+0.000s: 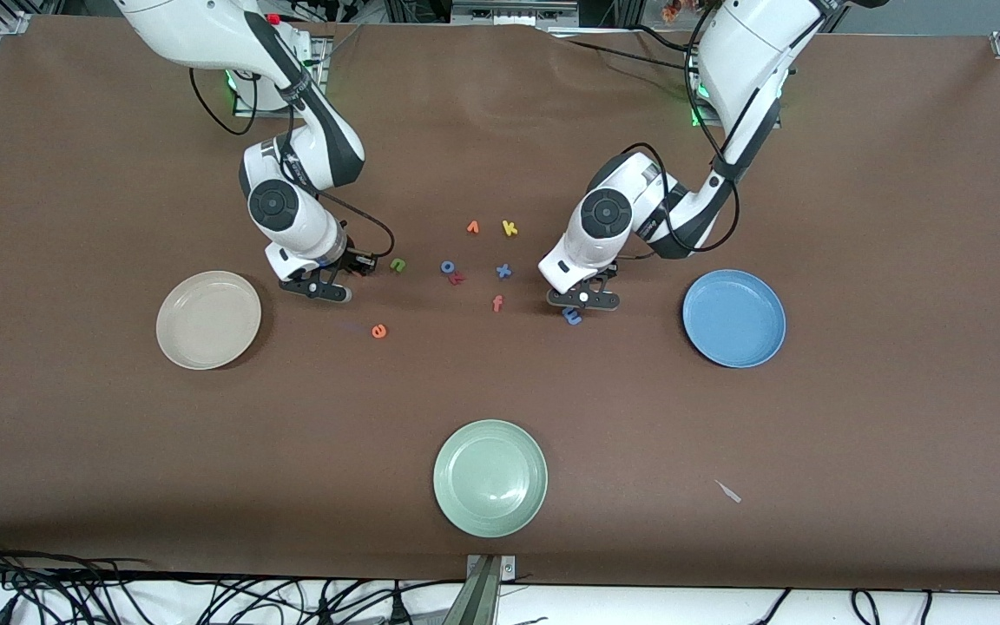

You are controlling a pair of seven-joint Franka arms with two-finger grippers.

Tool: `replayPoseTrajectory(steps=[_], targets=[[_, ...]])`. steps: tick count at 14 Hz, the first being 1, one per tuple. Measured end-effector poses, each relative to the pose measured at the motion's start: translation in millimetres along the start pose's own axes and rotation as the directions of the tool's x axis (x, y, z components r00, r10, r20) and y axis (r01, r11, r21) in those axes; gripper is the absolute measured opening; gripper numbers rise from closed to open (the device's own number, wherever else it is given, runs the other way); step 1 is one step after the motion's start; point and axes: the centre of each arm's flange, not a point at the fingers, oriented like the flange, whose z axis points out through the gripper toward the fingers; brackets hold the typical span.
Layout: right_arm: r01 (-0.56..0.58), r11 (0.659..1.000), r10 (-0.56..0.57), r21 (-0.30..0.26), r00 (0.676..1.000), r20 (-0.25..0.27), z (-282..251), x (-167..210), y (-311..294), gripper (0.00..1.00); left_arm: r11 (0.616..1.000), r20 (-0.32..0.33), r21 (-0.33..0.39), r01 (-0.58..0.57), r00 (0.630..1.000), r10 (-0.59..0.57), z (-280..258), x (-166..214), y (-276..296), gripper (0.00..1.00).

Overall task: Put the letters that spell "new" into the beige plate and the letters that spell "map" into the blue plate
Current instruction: 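Close the right gripper on the pink m while the left gripper grasps the teal d, then place the m on the beige plate while the left gripper places the d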

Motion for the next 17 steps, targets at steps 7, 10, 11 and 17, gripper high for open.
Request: replayPoseTrajectory(steps=[7, 10, 11, 17], targets=[[-0.005, 0.998, 0.012, -0.068, 0.995, 0.097, -70, 62, 10, 0.26, 0.998, -0.03, -0.001, -0.06, 0.998, 0.059, -35, 22, -21, 0.28], [0.09, 0.993, -0.082, -0.072, 0.991, 0.108, -97, 98, 52, 0.26, 0.992, -0.066, 0.007, -0.122, 0.99, 0.123, -88, 54, -81, 0.28], [0.128, 0.989, -0.12, -0.074, 0.987, 0.111, -98, 106, 69, 0.26, 0.989, -0.072, 0.012, -0.145, 0.987, 0.146, -101, 61, -101, 0.28], [0.254, 0.96, -0.24, -0.121, 0.963, 0.12, -93, 134, 139, 0.26, 0.94, -0.048, 0.013, -0.34, 0.939, 0.34, -106, 101, -282, 0.28]])
